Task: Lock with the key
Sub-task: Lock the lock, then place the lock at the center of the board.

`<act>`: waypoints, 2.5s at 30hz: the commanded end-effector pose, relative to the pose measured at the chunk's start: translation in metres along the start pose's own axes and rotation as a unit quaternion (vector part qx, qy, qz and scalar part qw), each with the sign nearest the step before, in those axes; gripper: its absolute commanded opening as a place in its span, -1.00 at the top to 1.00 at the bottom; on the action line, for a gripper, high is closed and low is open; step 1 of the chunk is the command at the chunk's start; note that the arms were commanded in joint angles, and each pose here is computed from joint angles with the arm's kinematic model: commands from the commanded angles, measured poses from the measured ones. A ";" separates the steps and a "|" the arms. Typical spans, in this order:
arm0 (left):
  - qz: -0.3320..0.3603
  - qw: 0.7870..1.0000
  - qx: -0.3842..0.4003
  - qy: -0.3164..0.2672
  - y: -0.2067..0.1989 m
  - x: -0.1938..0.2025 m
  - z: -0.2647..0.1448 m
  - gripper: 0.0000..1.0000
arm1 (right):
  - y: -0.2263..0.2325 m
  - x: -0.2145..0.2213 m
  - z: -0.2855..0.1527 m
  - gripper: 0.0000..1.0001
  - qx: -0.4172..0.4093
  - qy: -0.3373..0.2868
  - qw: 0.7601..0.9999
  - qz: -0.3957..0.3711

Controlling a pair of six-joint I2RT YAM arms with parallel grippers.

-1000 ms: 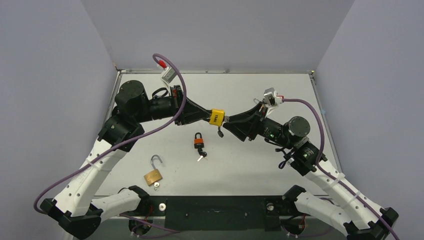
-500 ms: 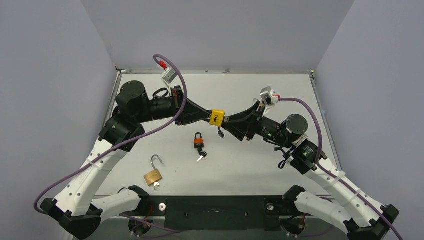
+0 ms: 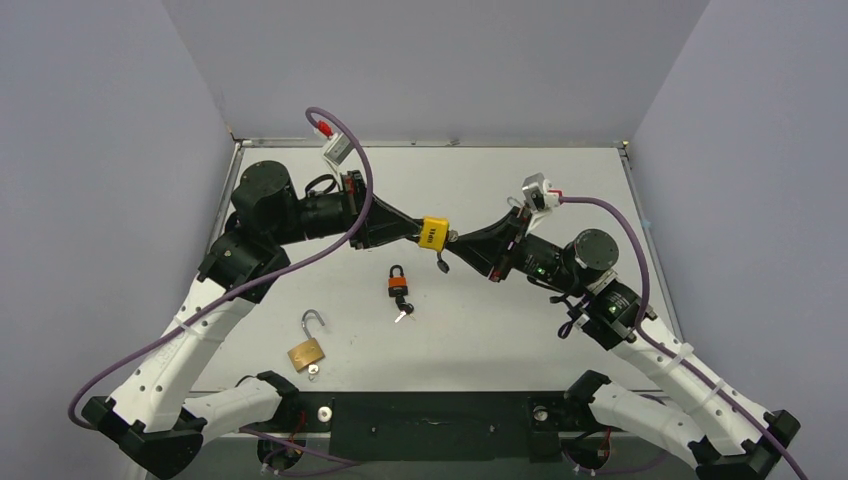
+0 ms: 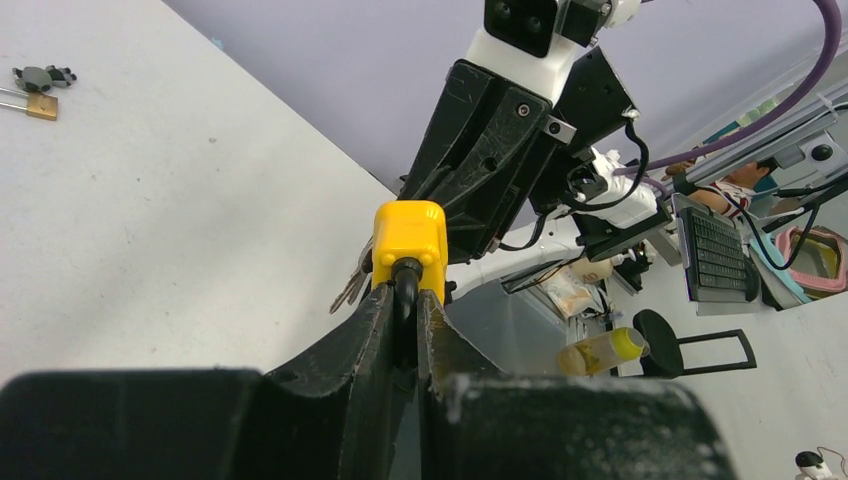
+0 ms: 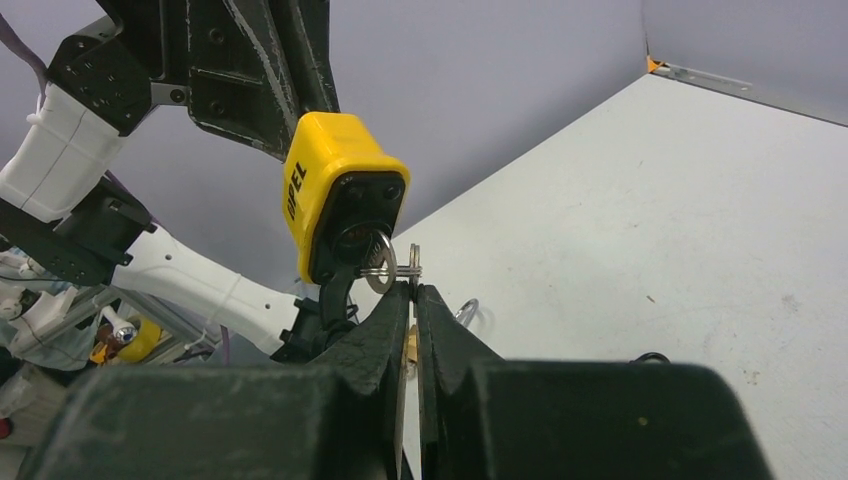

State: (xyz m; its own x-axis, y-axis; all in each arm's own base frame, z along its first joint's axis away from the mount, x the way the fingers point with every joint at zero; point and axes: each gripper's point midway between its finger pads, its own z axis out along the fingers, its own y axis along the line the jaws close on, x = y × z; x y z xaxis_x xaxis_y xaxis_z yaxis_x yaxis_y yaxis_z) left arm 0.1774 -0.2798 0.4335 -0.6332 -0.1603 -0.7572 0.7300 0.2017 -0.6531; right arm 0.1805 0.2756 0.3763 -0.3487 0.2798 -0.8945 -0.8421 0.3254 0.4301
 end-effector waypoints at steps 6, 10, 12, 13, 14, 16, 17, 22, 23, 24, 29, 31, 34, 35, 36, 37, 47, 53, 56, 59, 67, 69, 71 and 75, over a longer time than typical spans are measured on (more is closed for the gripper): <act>0.042 0.997 0.028 -0.060 -0.024 -0.040 -0.007 1.00 | -0.003 -0.015 -0.017 1.00 0.038 -0.034 0.998 -0.032; 0.042 0.997 0.022 -0.066 -0.021 -0.046 -0.008 1.00 | -0.013 -0.010 -0.025 1.00 0.066 -0.034 0.997 -0.039; 0.044 0.997 0.023 -0.067 -0.021 -0.049 -0.008 1.00 | -0.018 -0.003 -0.029 1.00 0.079 -0.024 0.996 -0.037; 0.045 0.997 0.025 -0.066 -0.021 -0.049 -0.008 1.00 | -0.020 0.001 -0.030 1.00 0.082 -0.020 0.996 -0.036; 0.048 0.996 0.025 -0.066 -0.021 -0.051 -0.009 1.00 | -0.021 0.003 -0.032 1.00 0.086 -0.017 0.995 -0.035; 0.055 0.996 0.035 -0.060 -0.023 -0.051 -0.009 1.00 | -0.024 0.006 -0.035 1.00 0.092 -0.014 0.995 -0.035; 0.059 0.996 0.041 -0.054 -0.025 -0.049 -0.010 1.00 | -0.025 0.008 -0.036 1.00 0.095 -0.013 0.995 -0.035; 0.075 0.995 0.041 -0.042 -0.022 -0.047 -0.013 1.00 | -0.032 0.010 -0.047 1.00 0.120 -0.012 0.992 -0.042; 0.074 0.996 0.040 -0.040 -0.020 -0.047 -0.013 1.00 | -0.035 0.012 -0.048 1.00 0.128 -0.009 0.991 -0.042; 0.075 0.996 0.040 -0.039 -0.019 -0.046 -0.012 1.00 | -0.037 0.013 -0.049 1.00 0.132 -0.009 0.990 -0.042; 0.041 0.998 -0.015 -0.043 0.023 -0.042 0.002 1.00 | -0.070 0.019 -0.056 1.00 0.217 -0.006 0.976 -0.027; 0.019 0.998 -0.049 -0.047 0.051 -0.036 0.014 1.00 | -0.092 0.023 -0.059 1.00 0.268 -0.006 0.963 -0.012; -0.006 0.991 -0.121 -0.049 0.106 -0.023 0.040 1.00 | -0.129 0.033 -0.058 1.00 0.326 0.008 0.945 0.027; -0.007 0.990 -0.131 -0.043 0.113 -0.015 0.049 1.00 | -0.146 0.039 -0.058 1.00 0.349 0.017 0.936 0.038; -0.014 0.986 -0.162 -0.046 0.135 -0.012 0.058 1.00 | -0.153 0.040 -0.056 1.00 0.359 0.018 0.932 0.047; -0.016 0.985 -0.168 -0.041 0.141 -0.006 0.067 1.00 | -0.169 0.048 -0.056 1.00 0.382 0.030 0.922 0.053; -0.099 0.961 -0.260 -0.002 0.269 0.042 0.147 1.00 | -0.264 0.098 -0.058 1.00 0.516 0.085 0.847 0.099; -0.152 0.956 -0.251 0.006 0.316 0.068 0.186 1.00 | -0.298 0.125 -0.051 1.00 0.540 0.116 0.826 0.117; -0.178 0.951 -0.253 0.020 0.338 0.089 0.199 1.00 | -0.311 0.134 -0.053 1.00 0.557 0.130 0.812 0.120; -0.191 0.947 -0.257 0.028 0.351 0.099 0.203 1.00 | -0.319 0.137 -0.052 1.00 0.564 0.138 0.806 0.117; -0.253 0.926 -0.274 0.047 0.388 0.130 0.196 1.00 | -0.348 0.160 -0.058 1.00 0.598 0.172 0.773 0.122; -0.261 0.921 -0.286 0.049 0.393 0.133 0.191 0.96 | -0.354 0.163 -0.057 1.00 0.600 0.179 0.770 0.124; -0.265 0.915 -0.299 0.053 0.398 0.137 0.187 0.80 | -0.358 0.169 -0.056 1.00 0.601 0.189 0.766 0.124; -0.264 0.903 -0.331 0.068 0.407 0.145 0.176 0.26 | -0.363 0.176 -0.053 1.00 0.598 0.202 0.765 0.128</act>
State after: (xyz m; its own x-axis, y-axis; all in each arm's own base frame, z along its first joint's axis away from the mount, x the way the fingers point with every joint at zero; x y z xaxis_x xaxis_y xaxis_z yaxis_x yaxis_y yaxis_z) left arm 0.4158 -0.3969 0.0516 -0.9174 -0.2786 -0.2842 0.0369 0.6514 -0.7579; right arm 0.3867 0.1570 0.0426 -0.7677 0.2460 -0.5918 0.1730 0.9687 0.1783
